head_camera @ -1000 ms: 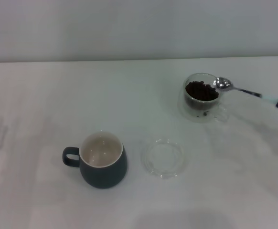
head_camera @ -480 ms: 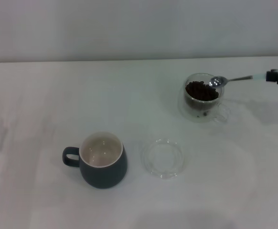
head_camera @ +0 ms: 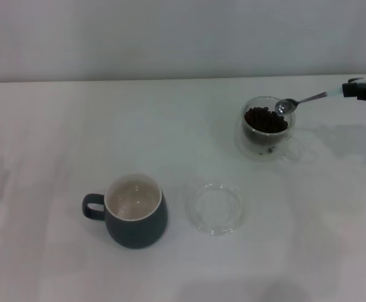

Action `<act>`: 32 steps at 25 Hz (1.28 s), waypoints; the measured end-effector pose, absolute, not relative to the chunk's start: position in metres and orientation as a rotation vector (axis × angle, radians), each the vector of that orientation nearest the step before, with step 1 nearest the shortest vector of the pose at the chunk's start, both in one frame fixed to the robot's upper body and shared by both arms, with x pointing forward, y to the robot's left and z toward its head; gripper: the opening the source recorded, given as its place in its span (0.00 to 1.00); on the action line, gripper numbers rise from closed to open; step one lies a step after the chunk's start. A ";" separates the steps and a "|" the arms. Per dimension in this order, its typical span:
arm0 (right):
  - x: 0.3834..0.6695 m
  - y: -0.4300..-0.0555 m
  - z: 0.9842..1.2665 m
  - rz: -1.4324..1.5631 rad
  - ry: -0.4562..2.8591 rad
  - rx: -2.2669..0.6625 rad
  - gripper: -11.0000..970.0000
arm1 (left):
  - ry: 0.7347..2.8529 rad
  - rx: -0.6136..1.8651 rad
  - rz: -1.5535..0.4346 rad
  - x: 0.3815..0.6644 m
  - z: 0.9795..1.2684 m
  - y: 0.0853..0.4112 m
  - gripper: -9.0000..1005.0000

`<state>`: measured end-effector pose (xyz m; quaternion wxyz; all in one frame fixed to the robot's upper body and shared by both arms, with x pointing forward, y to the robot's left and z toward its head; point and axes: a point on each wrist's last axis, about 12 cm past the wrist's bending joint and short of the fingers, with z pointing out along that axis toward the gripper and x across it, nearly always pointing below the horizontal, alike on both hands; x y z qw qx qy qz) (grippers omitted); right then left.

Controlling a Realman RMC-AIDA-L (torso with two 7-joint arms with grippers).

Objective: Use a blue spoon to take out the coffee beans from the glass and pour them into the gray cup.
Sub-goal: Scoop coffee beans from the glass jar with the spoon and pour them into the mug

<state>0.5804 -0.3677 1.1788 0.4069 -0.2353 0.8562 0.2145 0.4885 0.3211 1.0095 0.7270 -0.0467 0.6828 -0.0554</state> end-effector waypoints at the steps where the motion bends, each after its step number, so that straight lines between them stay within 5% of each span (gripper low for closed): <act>1: 0.581 -0.367 1.180 0.534 2.161 -0.601 0.16 | 1.505 -0.103 -0.122 0.488 1.009 0.321 0.80; 32: 0.599 -0.332 1.181 0.422 2.285 -0.746 0.16 | 1.501 -0.103 -0.122 0.488 1.010 0.322 0.80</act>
